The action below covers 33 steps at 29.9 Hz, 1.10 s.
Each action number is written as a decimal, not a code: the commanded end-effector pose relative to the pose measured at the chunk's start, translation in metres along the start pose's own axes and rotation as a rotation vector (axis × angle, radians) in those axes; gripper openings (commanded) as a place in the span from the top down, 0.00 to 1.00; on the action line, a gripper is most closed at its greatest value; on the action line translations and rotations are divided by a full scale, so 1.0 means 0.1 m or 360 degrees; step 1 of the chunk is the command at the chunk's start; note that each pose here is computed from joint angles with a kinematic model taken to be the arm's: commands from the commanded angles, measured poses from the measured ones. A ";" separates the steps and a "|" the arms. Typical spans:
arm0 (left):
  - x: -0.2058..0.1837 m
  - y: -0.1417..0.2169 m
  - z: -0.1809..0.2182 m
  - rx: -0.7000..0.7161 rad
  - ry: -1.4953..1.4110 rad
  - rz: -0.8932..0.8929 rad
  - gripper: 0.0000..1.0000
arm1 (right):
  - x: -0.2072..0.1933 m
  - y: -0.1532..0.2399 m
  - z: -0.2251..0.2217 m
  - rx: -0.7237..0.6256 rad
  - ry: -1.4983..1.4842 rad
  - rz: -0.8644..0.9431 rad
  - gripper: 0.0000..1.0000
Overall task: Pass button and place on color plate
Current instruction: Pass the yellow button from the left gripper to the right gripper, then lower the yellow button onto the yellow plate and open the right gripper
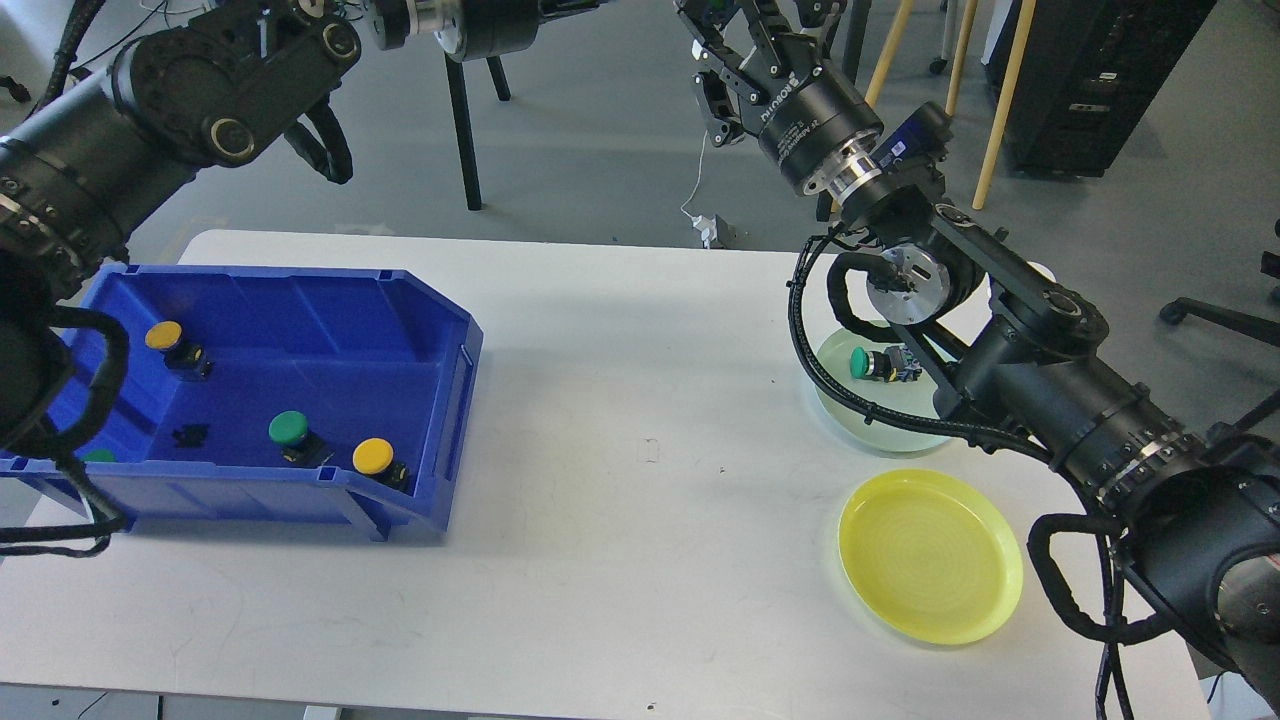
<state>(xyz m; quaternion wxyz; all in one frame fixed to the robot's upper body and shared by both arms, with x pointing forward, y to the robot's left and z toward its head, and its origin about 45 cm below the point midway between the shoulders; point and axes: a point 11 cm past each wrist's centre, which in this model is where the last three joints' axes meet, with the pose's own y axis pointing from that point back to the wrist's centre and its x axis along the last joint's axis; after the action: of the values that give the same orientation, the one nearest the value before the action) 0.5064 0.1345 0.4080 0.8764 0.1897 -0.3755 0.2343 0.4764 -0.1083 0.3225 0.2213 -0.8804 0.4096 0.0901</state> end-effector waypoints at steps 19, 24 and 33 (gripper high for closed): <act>0.50 1.09 -0.91 0.0492 -0.0001 0.0251 0.01 | 0.95 1.16 0.10 -0.0543 0.0404 0.0161 0.91; 0.62 1.12 -0.82 0.0454 0.0012 0.0307 0.01 | 0.93 1.70 0.35 -0.0782 0.0409 0.0098 0.91; 0.73 1.04 -0.66 0.0374 0.0026 0.0353 0.01 | 0.77 2.94 0.62 -0.1173 0.0299 0.0102 0.91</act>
<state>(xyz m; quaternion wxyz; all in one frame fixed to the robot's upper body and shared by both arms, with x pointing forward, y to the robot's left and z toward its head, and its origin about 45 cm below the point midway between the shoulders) 0.5303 0.2750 0.4357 0.8188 0.2498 -0.3571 0.3737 0.3326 -0.2836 0.1638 -0.1301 -0.8991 0.3966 0.1320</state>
